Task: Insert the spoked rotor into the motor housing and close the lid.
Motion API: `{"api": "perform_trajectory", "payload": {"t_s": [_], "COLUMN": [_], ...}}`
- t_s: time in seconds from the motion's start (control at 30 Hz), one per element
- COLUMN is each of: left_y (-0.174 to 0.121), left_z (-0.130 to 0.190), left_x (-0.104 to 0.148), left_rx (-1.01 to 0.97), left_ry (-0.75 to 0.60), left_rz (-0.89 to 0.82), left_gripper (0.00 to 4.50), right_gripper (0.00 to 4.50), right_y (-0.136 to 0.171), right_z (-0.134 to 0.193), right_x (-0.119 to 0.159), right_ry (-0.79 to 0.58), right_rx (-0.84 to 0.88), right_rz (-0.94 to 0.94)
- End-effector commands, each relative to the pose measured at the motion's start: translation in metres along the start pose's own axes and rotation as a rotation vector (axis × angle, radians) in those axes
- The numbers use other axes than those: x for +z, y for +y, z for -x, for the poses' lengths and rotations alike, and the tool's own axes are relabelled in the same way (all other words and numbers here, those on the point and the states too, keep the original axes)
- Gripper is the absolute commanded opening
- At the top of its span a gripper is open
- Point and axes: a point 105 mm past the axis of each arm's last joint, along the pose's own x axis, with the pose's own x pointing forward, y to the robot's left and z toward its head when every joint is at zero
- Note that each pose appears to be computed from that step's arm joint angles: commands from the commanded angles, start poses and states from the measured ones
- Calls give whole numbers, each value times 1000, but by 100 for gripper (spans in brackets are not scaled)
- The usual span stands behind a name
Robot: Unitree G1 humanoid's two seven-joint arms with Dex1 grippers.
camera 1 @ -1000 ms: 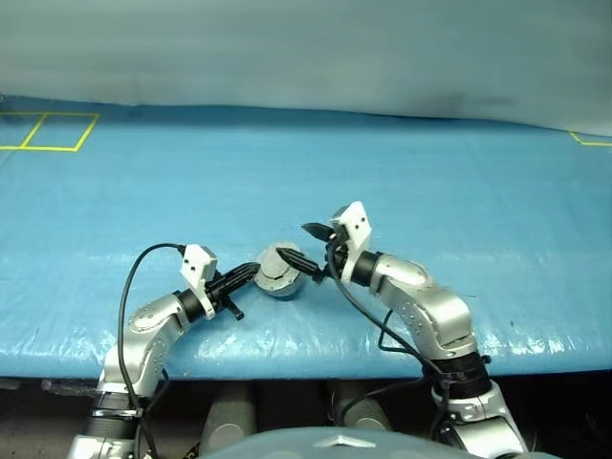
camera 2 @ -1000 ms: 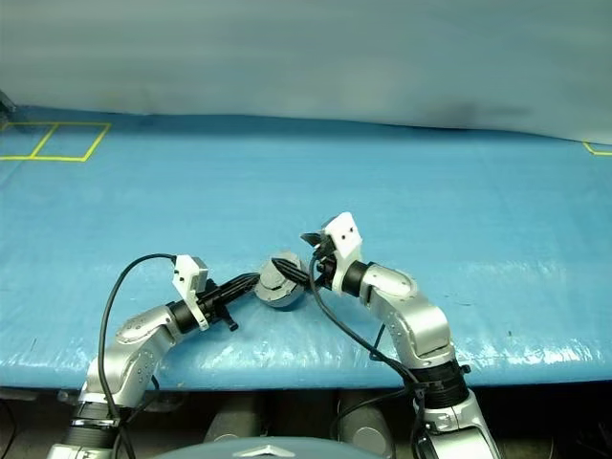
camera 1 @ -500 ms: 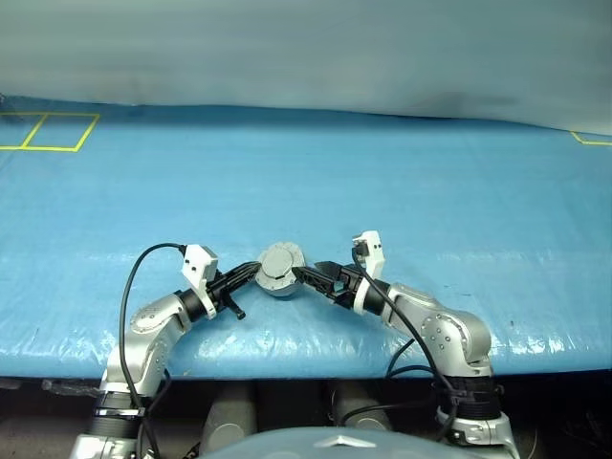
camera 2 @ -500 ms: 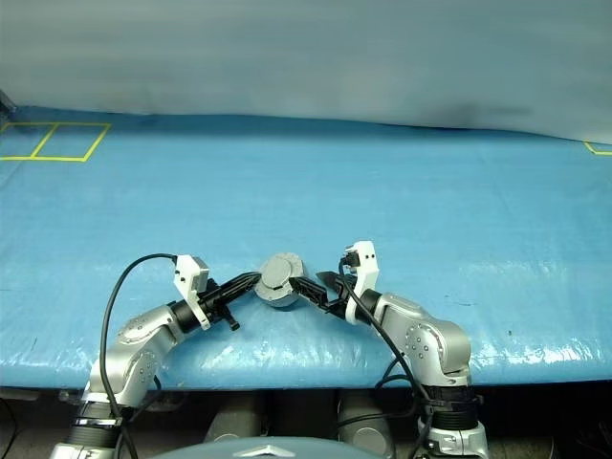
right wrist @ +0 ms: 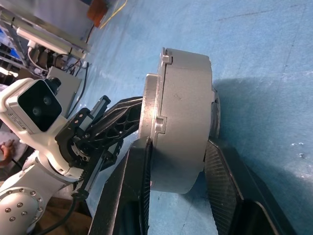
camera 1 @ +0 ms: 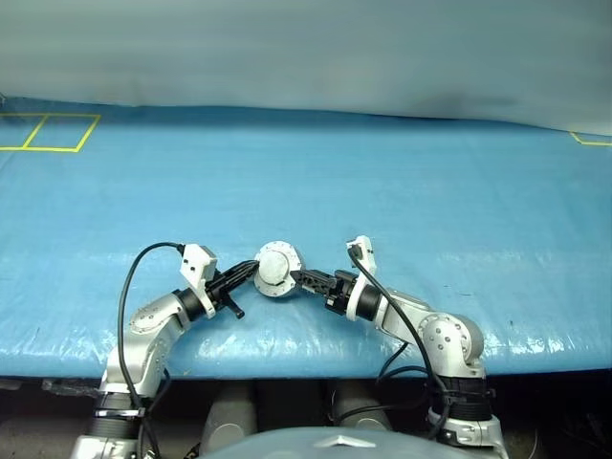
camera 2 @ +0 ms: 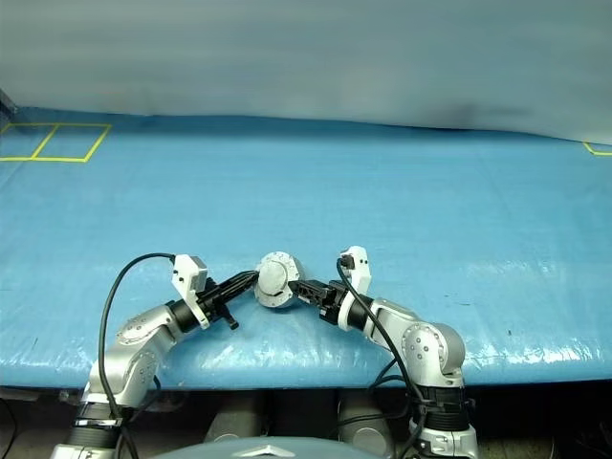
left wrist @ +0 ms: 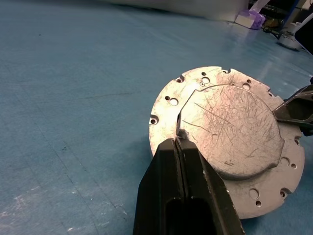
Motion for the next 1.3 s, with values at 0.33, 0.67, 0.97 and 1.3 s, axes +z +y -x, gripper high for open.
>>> {"api": "perform_trajectory", "payload": {"t_s": [0.33, 0.67, 0.97, 1.3], "left_y": [4, 11, -3, -23], "left_z": [0, 3, -7, -17], "left_x": [26, 27, 39, 50], "left_rx": [44, 74, -57, -243], "left_ry": [-238, -385, -551, -588], "left_rz": [201, 418, 752, 983], "left_gripper": [0, 158, 448, 448], "right_gripper": [125, 125, 125, 125], "right_y": [-14, 0, 42, 64], "right_z": [-4, 2, 4, -2], "right_x": [32, 87, 85, 66], "right_ry": [-191, -417, -360, -272], "right_rx": [-47, 89, 297, 373], "right_rz": [-243, -409, -338, -291]}}
